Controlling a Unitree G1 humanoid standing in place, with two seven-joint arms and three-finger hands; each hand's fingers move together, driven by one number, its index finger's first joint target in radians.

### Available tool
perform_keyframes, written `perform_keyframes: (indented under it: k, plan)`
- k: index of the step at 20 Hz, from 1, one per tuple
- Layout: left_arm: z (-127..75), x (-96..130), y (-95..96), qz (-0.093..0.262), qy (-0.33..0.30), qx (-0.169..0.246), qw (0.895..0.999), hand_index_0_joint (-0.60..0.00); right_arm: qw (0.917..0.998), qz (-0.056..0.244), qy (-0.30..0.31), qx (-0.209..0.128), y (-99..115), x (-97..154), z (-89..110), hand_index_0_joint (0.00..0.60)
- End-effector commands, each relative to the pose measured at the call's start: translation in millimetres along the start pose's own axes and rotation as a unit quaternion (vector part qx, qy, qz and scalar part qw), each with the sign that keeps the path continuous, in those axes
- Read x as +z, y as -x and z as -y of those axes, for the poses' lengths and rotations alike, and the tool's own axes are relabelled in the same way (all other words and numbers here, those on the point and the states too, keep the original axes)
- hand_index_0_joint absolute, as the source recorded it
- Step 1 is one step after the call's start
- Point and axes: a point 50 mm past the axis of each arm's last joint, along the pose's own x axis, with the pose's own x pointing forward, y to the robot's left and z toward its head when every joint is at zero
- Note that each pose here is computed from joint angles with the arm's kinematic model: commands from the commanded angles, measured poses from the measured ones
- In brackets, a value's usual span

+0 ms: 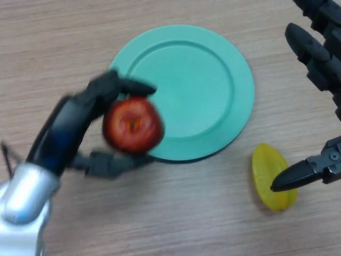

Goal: Pick up the red apple and place it on the plate

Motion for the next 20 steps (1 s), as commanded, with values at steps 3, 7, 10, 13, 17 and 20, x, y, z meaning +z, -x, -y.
perform_keyframes:
  k: [3, 7, 10, 13, 17, 20]
  plan:
    - [12, 6, -30.6, 0.059, -0.082, -0.013, 0.995, -0.6, 0.9955, 0.088, 0.032, -0.01, 10, 29, 1.1, 0.0]
    - [14, -2, -39.1, 0.052, -0.051, 0.007, 0.997, -0.399, 0.9955, 0.09, 0.031, -0.007, 12, 29, 0.7, 0.0]
    - [8, -8, -44.3, 0.038, -0.04, 0.046, 0.997, -0.05, 0.9957, 0.086, 0.032, -0.012, 13, 27, 2.6, 0.0]
    - [0, -8, -43.2, 0.023, -0.05, 0.062, 0.997, 0.0, 0.9961, 0.081, 0.034, -0.009, 12, 26, 0.8, 0.0]
    - [-6, 2, -32.0, 0.013, -0.043, 0.07, 0.997, 0.0, 0.9967, 0.076, 0.029, -0.004, 8, 26, 3.9, 0.0]
    - [-8, 11, -20.4, 0.014, -0.054, 0.062, 0.997, 0.0, 0.9969, 0.074, 0.025, 0.001, 7, 26, 5.3, 0.0]
